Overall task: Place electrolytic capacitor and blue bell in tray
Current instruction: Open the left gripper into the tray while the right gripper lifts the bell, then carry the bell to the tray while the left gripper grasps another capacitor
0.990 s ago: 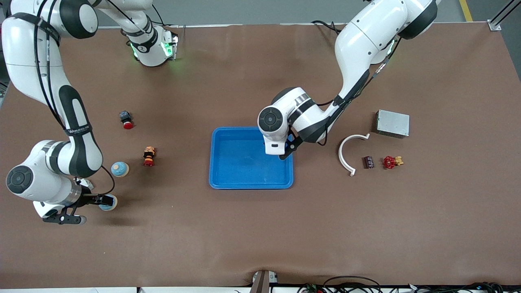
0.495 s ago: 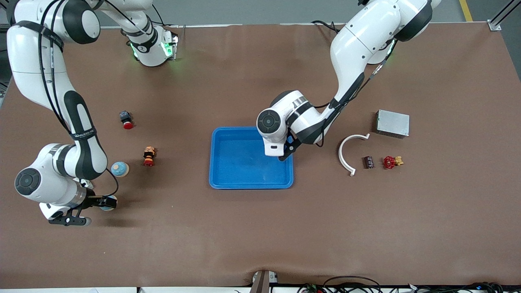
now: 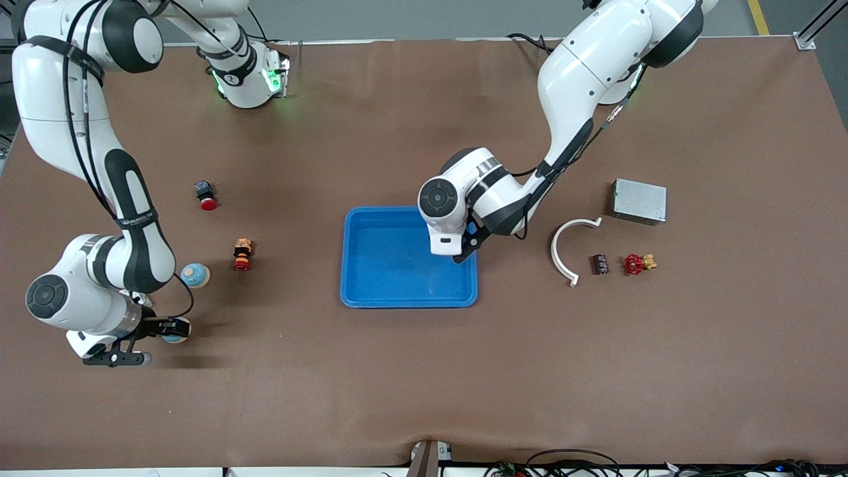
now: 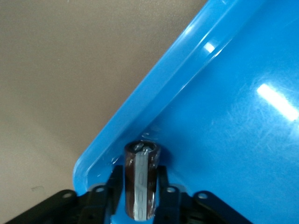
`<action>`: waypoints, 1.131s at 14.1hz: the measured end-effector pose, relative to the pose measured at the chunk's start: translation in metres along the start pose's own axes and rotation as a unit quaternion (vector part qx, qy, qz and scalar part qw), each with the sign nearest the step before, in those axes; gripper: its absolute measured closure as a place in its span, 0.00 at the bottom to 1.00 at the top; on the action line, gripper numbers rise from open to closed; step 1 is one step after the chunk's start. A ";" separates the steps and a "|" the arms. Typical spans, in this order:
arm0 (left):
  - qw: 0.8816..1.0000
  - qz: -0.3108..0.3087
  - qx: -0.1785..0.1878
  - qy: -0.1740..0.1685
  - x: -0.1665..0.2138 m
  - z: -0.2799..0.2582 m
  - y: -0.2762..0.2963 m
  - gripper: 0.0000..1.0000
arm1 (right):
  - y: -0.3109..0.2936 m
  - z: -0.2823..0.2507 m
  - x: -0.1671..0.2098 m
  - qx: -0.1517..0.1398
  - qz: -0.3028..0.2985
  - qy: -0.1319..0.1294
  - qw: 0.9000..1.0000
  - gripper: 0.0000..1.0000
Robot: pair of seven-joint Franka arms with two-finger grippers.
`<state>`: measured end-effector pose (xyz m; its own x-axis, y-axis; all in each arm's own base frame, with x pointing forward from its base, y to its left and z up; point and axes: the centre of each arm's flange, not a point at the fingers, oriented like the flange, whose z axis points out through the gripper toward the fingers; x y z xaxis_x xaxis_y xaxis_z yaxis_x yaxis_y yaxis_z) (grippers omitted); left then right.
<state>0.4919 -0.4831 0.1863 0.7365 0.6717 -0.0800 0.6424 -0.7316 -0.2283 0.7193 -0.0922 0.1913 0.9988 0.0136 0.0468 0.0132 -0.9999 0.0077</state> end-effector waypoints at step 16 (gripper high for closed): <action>0.972 0.233 0.016 0.022 0.205 -0.251 -0.171 0.00 | -0.110 -0.158 0.002 0.028 0.050 -0.052 0.997 0.37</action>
<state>0.5865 -0.2492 0.4523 0.9545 0.2630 -0.1403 0.2312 -0.9504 -0.2080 0.7120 0.0189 0.3480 0.9947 -0.0840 -0.0587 -0.0868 -0.9951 -0.0475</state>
